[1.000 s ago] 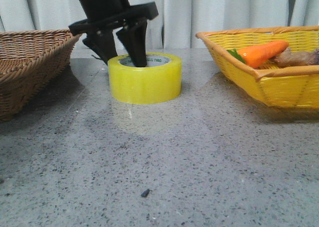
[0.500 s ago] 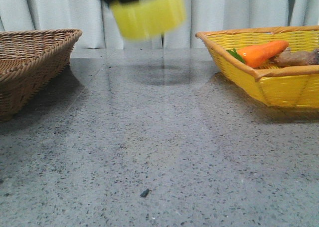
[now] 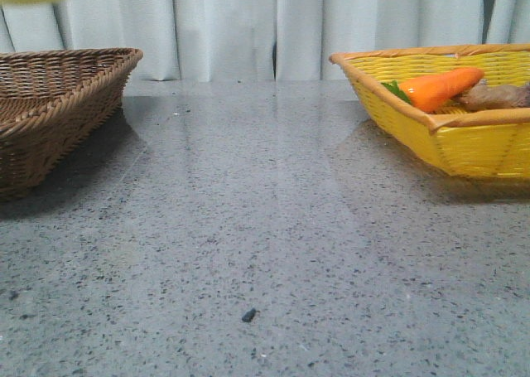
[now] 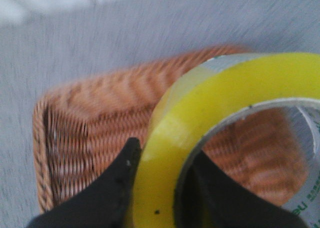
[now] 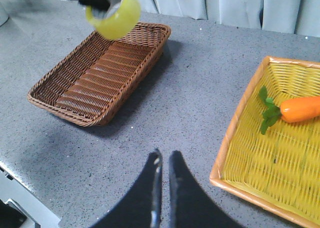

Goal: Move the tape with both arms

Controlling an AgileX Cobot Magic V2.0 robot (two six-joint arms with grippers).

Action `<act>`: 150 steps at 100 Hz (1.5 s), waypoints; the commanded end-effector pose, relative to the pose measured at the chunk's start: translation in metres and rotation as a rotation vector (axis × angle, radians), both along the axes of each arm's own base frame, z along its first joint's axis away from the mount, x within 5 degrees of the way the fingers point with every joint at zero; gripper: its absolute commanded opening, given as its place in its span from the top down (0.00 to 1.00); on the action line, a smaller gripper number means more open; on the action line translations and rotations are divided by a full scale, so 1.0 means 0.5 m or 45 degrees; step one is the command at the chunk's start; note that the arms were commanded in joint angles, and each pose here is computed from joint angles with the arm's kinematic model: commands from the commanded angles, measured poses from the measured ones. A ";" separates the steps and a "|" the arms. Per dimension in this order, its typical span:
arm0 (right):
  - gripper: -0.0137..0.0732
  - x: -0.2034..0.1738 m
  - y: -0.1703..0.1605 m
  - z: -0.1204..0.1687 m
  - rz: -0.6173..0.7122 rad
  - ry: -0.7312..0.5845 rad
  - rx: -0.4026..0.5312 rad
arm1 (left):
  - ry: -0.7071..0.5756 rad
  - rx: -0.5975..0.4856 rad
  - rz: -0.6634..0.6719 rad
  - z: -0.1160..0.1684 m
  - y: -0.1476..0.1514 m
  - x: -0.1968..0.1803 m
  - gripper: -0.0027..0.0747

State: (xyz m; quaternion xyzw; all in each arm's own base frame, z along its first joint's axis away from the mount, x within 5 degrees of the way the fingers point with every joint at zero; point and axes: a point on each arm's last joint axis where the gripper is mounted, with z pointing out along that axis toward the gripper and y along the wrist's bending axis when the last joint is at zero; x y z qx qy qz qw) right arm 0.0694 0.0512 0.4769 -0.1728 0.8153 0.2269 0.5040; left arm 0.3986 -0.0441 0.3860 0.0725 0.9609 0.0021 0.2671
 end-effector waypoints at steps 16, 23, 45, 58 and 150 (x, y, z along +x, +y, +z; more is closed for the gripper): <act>0.91 0.006 -0.002 0.023 -0.020 -0.119 0.040 | 0.067 -0.066 0.058 -0.017 0.029 -0.036 0.99; 0.91 0.007 -0.002 0.023 -0.023 -0.120 0.035 | 0.077 -0.065 0.059 -0.022 0.029 -0.036 0.93; 0.91 0.010 -0.007 0.024 -0.055 -0.150 0.002 | 0.040 -0.092 0.088 -0.003 0.029 -0.047 0.43; 0.91 0.010 -0.019 0.022 -0.098 -0.194 -0.038 | -0.121 -0.153 0.078 0.035 0.024 -0.056 0.39; 0.91 -0.123 -0.192 -0.212 -0.327 -0.834 -0.167 | -1.005 -0.351 -0.415 -0.123 -0.049 -0.520 0.99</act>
